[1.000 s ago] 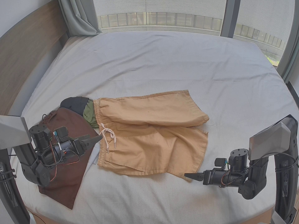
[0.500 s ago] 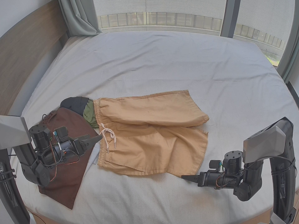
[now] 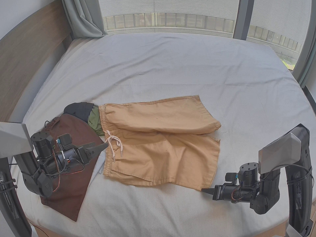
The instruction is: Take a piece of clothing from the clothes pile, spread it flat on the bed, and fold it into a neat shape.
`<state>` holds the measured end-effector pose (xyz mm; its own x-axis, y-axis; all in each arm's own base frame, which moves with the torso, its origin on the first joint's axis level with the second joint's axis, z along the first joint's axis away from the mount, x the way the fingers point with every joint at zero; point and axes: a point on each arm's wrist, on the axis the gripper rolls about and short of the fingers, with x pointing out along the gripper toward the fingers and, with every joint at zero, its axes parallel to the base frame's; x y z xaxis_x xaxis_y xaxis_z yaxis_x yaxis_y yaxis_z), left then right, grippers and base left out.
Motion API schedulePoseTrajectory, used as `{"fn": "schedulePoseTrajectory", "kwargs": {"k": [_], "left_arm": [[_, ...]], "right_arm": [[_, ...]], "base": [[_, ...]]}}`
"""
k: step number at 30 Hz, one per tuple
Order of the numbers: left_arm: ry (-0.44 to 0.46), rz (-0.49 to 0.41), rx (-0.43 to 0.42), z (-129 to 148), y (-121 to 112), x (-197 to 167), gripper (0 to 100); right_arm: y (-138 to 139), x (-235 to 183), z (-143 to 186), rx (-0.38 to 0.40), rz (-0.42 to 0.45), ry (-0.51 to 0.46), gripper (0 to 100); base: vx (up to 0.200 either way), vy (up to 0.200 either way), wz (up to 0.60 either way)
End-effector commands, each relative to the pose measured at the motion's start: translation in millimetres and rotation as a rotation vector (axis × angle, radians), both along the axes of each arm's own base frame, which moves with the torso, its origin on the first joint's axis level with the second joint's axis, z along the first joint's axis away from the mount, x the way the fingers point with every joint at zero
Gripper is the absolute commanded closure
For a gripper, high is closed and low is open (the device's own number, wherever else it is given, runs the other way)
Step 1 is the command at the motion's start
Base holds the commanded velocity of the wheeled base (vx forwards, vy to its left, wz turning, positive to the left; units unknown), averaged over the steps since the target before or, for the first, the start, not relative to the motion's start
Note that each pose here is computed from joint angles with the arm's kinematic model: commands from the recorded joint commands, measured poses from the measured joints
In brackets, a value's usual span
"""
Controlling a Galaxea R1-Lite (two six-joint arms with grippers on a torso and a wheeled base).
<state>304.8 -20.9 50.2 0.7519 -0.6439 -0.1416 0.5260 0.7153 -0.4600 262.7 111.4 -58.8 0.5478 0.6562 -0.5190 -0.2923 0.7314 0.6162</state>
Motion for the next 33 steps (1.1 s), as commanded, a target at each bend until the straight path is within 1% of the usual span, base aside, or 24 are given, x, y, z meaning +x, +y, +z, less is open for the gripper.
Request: {"fn": "schedulePoseTrajectory", "kwargs": {"k": [1,4,10,19,20,21,22,26,27,28,31,32,33], "left_arm": [[-0.003,0.002,0.000,1,1,0,0],[-0.003,0.002,0.000,1,1,0,0],[-0.006,0.005,-0.001,1,2,1,0],[-0.006,0.005,-0.001,1,2,1,0],[-0.006,0.005,-0.001,1,2,1,0],[-0.006,0.005,-0.001,1,2,1,0],[-0.005,0.005,-0.001,1,2,1,0],[-0.004,0.003,0.001,1,2,0,0],[-0.004,0.003,0.001,1,2,0,0],[-0.004,0.003,0.001,1,2,0,0],[-0.004,0.003,0.001,1,2,0,0],[-0.004,0.003,0.001,1,2,0,0],[-0.003,0.003,0.001,0,2,1,0]], "right_arm": [[-15,-7,6,-0.033,-0.016,-0.004,100],[-26,-11,7,-0.065,-0.015,-0.014,100],[-40,-16,6,-0.099,-0.023,-0.009,100],[-40,-16,6,-0.096,-0.009,-0.013,100],[-40,-16,6,-0.095,-0.008,-0.013,0],[-40,-16,6,-0.095,-0.008,-0.013,0],[-40,-12,7,-0.097,-0.001,-0.039,0],[-41,1,12,-0.068,0.000,-0.096,0],[-43,10,20,-0.049,-0.006,-0.142,0],[-43,16,23,-0.036,-0.011,-0.165,0],[-44,30,27,-0.024,-0.031,-0.217,0],[-44,30,27,-0.024,-0.031,-0.217,0],[-46,40,28,-0.019,-0.049,-0.248,0]], "base": [[0.000,0.000,0.00],[0.000,0.000,0.00],[0.000,0.000,0.00],[0.000,0.000,0.00],[0.000,0.000,0.00],[0.000,0.000,0.00],[0.000,0.000,0.00],[0.000,0.000,0.00],[0.000,0.000,0.00],[0.000,0.000,0.00],[0.000,0.000,0.00],[0.000,0.000,0.00],[0.000,0.000,0.00]]}}
